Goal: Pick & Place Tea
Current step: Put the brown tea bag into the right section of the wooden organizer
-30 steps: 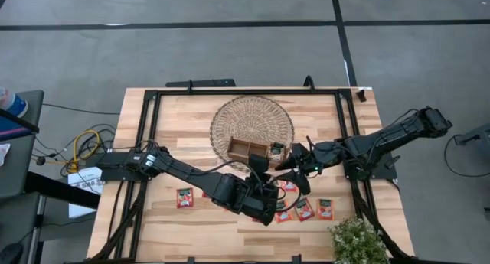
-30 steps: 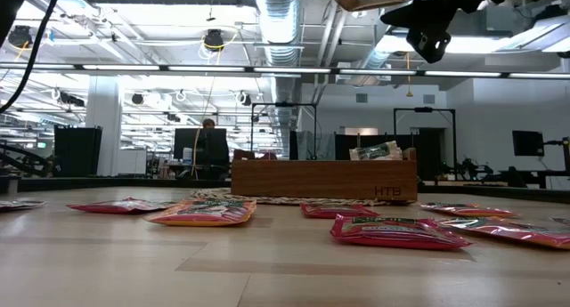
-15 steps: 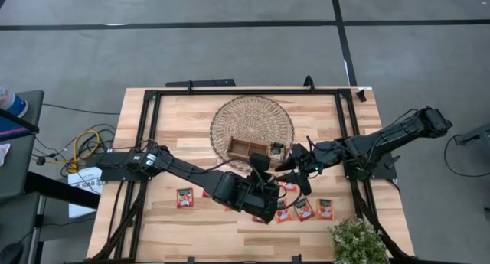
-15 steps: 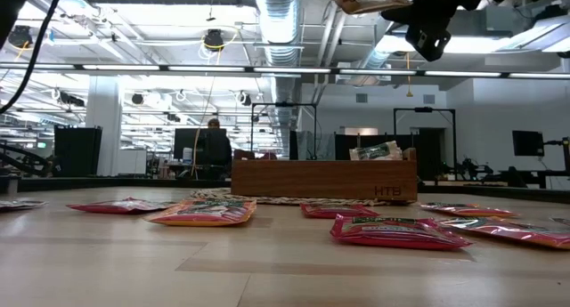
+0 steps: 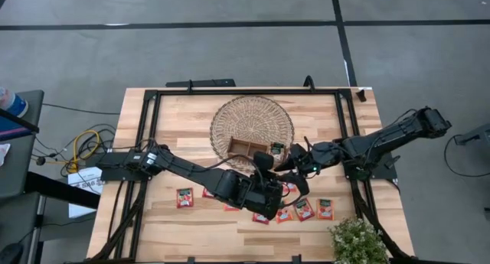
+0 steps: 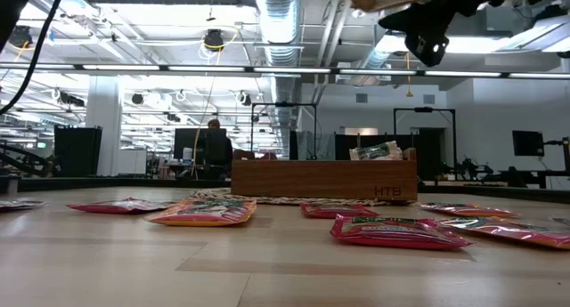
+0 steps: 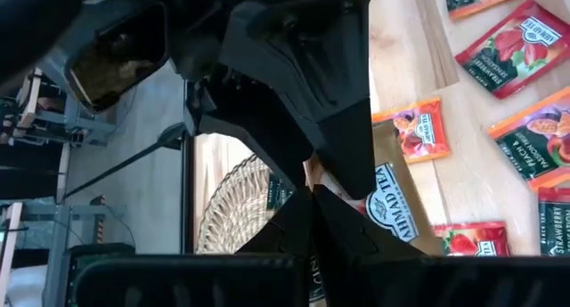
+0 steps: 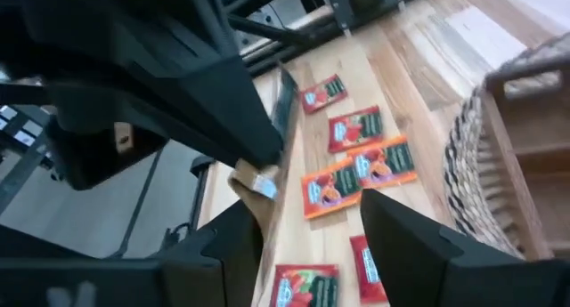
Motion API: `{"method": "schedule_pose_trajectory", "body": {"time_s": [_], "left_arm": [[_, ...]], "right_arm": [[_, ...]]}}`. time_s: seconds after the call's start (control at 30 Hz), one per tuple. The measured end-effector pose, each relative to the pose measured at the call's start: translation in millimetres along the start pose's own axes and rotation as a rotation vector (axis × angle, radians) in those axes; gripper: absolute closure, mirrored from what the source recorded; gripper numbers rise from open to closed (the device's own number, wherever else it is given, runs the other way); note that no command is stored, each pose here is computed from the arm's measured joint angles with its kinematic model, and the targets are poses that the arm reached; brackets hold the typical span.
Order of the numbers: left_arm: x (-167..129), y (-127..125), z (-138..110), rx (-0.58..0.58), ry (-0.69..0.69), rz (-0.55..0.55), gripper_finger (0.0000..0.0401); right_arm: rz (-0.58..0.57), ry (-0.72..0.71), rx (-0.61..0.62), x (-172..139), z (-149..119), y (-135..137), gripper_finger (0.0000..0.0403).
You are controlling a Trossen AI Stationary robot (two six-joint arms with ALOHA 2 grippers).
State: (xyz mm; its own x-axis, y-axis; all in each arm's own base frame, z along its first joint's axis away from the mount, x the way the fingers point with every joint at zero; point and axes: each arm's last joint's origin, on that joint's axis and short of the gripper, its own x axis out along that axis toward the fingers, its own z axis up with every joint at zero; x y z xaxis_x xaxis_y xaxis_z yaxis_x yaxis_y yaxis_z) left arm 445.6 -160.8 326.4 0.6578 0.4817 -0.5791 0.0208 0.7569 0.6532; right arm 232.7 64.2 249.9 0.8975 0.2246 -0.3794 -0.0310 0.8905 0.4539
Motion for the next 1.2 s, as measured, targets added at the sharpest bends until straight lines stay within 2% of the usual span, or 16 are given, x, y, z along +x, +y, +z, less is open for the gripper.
{"method": "schedule_pose_trajectory", "body": {"time_s": [0.13, 0.33, 0.37, 0.57, 0.8, 1.2], "left_arm": [[0.7, 0.8, 0.3, -0.005, -0.002, 0.001, 0.0401], [0.5, -0.4, -1.2, 0.001, 0.007, -0.022, 0.0401], [0.5, -0.6, -1.5, 0.002, 0.009, -0.027, 0.0401], [-0.5, -0.1, -2.1, -0.025, 0.011, -0.039, 0.0401], [-1.1, 0.9, -2.5, -0.057, 0.019, 0.003, 0.0401], [-3.4, -2.2, -4.7, 0.001, 0.049, 0.105, 0.0401]], "right_arm": [[-0.004, 0.011, 0.0, 11.6, -4.0, -1.9, 0.0269], [0.062, 0.018, -0.031, 25.1, -6.7, -0.5, 0.0381], [0.063, 0.018, -0.04, 25.8, -6.9, -0.6, 0.0389], [0.062, 0.002, -0.031, 23.2, -4.7, 0.0, 0.0391], [0.037, -0.012, -0.028, 21.6, -3.8, -0.4, 0.0397], [0.005, -0.025, 0.002, 21.3, -3.0, -1.3, 0.0397]]}}
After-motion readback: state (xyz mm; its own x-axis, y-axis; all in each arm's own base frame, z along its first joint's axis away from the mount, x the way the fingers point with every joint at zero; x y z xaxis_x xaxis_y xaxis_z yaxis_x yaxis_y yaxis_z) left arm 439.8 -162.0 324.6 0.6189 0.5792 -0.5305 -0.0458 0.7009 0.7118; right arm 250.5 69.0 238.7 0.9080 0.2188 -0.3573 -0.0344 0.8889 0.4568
